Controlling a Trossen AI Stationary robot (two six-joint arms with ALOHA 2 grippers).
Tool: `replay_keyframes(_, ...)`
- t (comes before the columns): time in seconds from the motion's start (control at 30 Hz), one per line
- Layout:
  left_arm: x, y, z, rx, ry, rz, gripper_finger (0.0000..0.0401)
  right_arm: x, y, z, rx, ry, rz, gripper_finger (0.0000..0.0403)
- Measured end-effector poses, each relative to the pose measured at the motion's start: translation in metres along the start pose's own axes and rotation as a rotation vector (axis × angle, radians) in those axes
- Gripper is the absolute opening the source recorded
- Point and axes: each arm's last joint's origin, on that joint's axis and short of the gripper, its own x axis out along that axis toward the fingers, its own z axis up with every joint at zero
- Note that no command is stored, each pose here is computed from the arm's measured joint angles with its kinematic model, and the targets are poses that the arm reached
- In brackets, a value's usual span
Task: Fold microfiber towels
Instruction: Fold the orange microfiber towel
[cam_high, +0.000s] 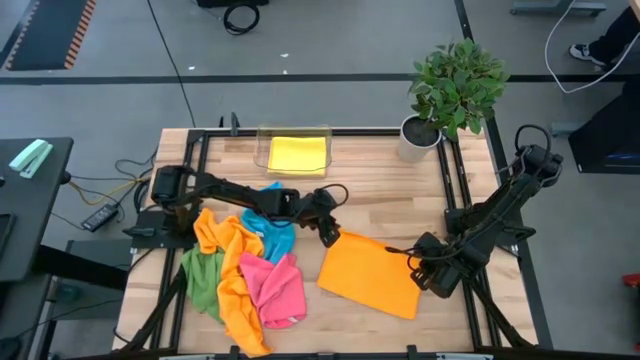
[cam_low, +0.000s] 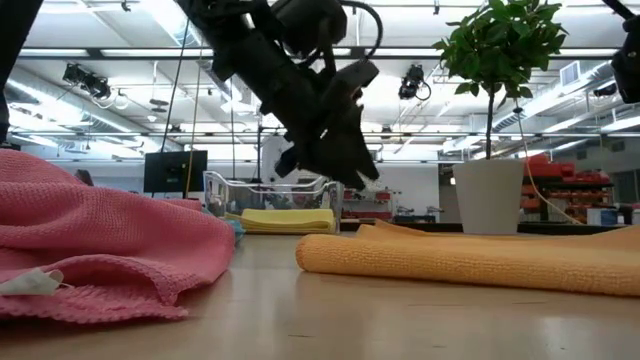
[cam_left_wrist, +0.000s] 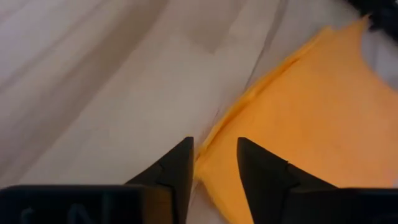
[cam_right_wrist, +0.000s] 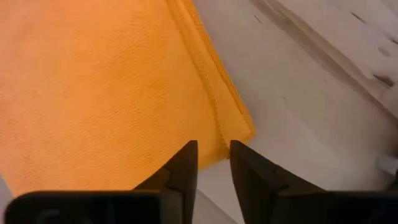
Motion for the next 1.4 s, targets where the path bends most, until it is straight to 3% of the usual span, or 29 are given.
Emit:
replay_keyframes(0.27, -0.002, -0.024, -0.014, 0.103, 0.089, -0.190, 0.0140, -0.012, 0.009, 0.002, 0.045, -0.019, 0.038, 0.0117)
replay_keyframes(0.47, 0.003, -0.029, -0.029, 0.199, 0.147, -0.192, 0.0104, -0.030, 0.021, 0.006, 0.067, -0.052, 0.099, 0.0083)
replay_keyframes(0.53, 0.003, -0.027, -0.030, 0.201, 0.147, -0.147, 0.0096, -0.033, 0.020, 0.007, 0.063, -0.061, 0.085, 0.0064)
replay_keyframes(0.63, 0.004, -0.020, -0.027, 0.093, 0.112, -0.040, 0.0093, -0.033, 0.019, 0.007, 0.062, -0.063, 0.074, 0.0039)
replay_keyframes(0.73, 0.006, -0.012, -0.020, -0.009, 0.092, -0.017, 0.0110, -0.032, 0.019, 0.007, 0.075, -0.063, 0.073, 0.0034)
replay_keyframes(1.0, 0.013, 0.010, -0.014, -0.315, 0.142, 0.010, 0.0228, -0.035, 0.017, 0.008, 0.090, -0.081, 0.087, 0.0053)
replay_keyframes(1.2, 0.025, 0.012, -0.020, -0.336, 0.170, -0.018, 0.0279, -0.031, 0.011, 0.008, 0.086, -0.125, 0.078, 0.0064)
replay_keyframes(1.4, 0.027, 0.008, -0.024, -0.323, 0.178, -0.024, 0.0275, -0.023, -0.007, 0.005, 0.161, -0.065, 0.146, 0.0116)
